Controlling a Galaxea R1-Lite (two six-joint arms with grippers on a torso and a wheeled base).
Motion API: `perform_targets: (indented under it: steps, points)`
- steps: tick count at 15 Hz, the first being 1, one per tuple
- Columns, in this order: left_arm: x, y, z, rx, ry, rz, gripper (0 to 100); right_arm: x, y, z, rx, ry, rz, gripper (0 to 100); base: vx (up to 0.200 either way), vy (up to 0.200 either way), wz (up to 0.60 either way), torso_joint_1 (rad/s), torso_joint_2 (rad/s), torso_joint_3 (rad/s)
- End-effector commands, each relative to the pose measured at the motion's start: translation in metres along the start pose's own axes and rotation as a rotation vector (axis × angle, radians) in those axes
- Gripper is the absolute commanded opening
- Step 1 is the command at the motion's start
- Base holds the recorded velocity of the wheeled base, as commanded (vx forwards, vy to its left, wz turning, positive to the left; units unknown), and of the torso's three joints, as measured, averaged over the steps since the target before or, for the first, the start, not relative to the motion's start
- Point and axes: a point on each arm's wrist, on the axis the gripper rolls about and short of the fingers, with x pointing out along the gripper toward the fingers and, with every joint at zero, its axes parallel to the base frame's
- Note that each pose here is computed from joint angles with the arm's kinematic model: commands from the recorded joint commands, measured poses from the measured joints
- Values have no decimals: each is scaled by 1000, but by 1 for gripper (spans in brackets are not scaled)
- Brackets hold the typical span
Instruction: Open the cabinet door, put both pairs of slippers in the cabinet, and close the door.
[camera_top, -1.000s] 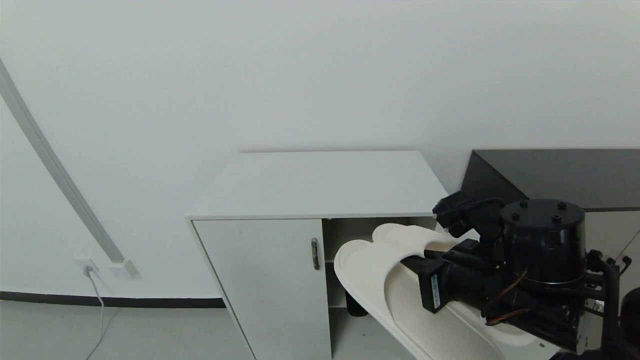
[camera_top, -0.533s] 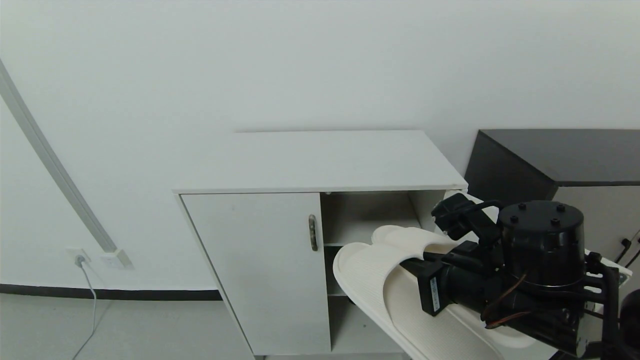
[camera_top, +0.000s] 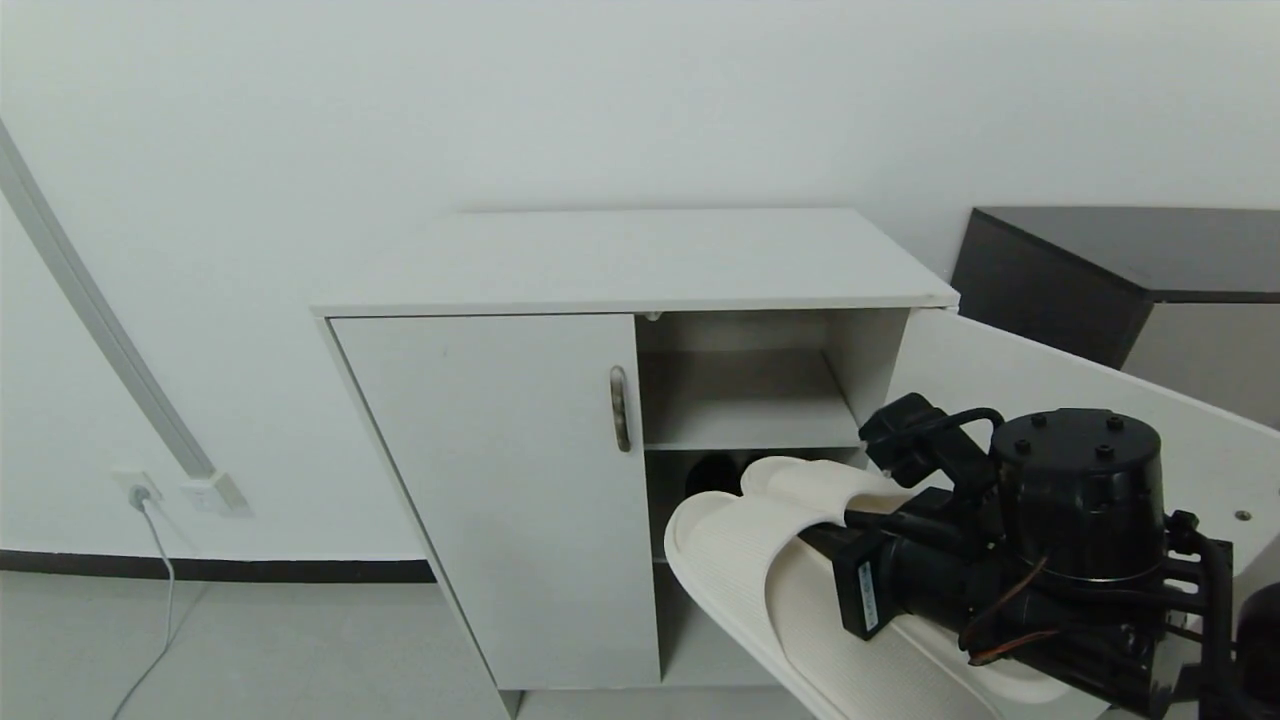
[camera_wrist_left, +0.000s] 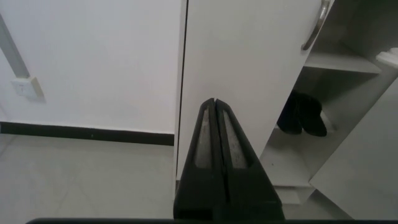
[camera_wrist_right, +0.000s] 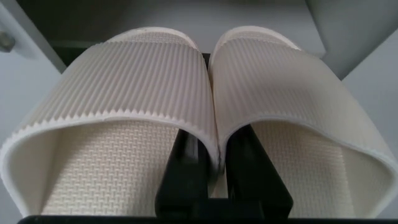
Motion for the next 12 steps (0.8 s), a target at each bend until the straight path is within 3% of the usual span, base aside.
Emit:
perform_targets:
  steps: [1,12]
  points:
    - [0,0,0,0,0,0,0,1,0,-1,-1,3,0,0,0,0,0,-149,466,330]
    - [0,0,0,0,0,0,0,2,1,-1,-1,5,1,0,0,0,0,-77,445,362]
